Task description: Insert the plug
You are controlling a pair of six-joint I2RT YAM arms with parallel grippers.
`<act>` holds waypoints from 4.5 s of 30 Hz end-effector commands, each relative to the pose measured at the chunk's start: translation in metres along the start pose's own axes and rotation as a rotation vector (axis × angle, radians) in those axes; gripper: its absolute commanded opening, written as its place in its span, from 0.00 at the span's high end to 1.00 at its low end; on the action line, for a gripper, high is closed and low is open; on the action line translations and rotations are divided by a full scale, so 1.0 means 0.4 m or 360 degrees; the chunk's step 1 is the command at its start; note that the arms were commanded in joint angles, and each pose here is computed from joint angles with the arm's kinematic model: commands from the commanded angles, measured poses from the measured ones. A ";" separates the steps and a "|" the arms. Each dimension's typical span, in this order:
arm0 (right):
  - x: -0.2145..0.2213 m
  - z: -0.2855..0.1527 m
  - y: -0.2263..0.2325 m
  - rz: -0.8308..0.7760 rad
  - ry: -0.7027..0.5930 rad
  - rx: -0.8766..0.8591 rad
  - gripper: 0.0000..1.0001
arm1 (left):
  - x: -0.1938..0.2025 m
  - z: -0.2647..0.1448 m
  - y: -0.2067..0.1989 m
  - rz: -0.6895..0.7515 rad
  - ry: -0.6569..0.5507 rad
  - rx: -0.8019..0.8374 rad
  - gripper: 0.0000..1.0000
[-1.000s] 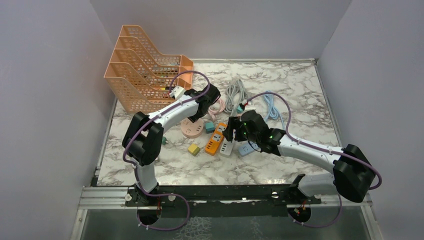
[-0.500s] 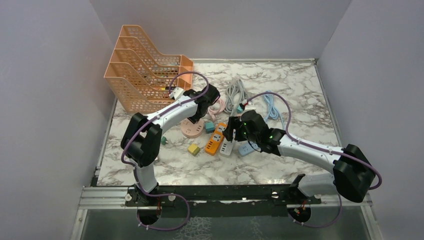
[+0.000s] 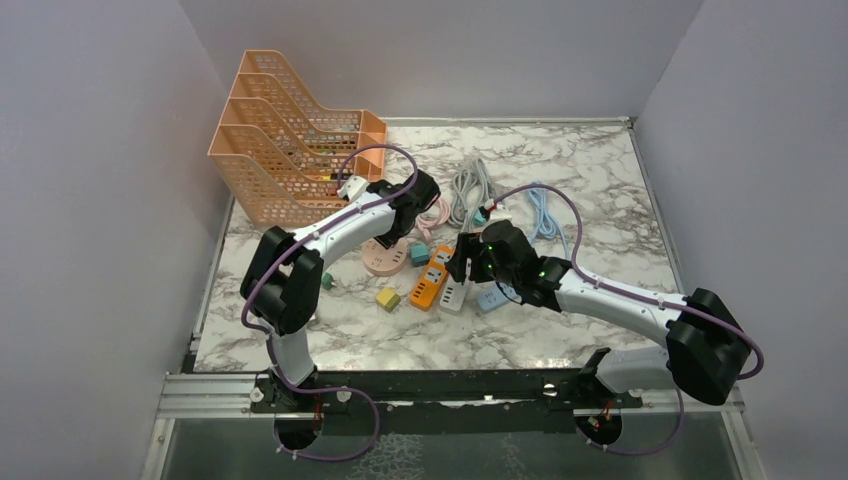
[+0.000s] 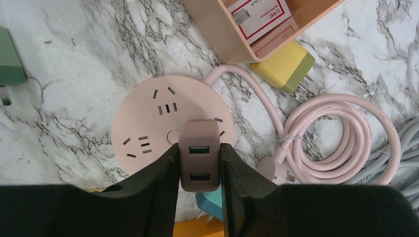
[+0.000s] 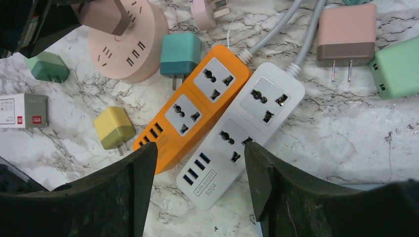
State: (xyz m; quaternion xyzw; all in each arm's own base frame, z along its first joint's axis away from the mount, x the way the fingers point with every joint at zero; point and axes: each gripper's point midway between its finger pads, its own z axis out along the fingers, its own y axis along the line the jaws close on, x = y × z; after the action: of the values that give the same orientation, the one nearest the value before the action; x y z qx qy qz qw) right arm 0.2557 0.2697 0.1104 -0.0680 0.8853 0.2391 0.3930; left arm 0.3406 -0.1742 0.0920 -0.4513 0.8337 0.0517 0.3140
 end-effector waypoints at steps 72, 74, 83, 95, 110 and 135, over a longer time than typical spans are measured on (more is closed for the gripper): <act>-0.037 0.000 -0.017 -0.0058 -0.0080 0.0072 0.34 | 0.101 0.074 -0.009 -0.0173 0.0047 -0.0235 1.00; -0.037 0.000 -0.018 -0.0058 -0.0078 0.0073 0.34 | 0.102 0.078 -0.016 -0.0161 0.0020 -0.0228 1.00; -0.042 -0.005 -0.021 -0.0054 -0.0094 0.0082 0.34 | 0.124 0.088 -0.019 -0.0095 -0.0031 -0.0243 0.85; -0.052 -0.003 -0.008 -0.0035 -0.0106 0.0059 0.34 | 0.192 0.085 -0.041 -0.0072 0.0107 -0.0227 0.83; -0.066 -0.015 -0.007 -0.0044 -0.0127 0.0064 0.34 | 0.247 0.118 -0.025 -0.0070 0.0170 -0.0285 0.80; -0.110 -0.011 0.162 -0.0545 -0.0108 -0.0485 0.33 | -0.269 -0.247 -0.080 0.0501 -0.0542 0.0615 0.01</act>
State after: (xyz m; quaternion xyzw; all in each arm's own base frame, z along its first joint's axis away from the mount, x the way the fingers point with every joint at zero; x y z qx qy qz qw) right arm 0.2571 0.2839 0.1431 -0.1624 0.8520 0.2590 0.4250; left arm 0.3597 -0.1727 0.1863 -0.3583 0.8315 0.0239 0.4240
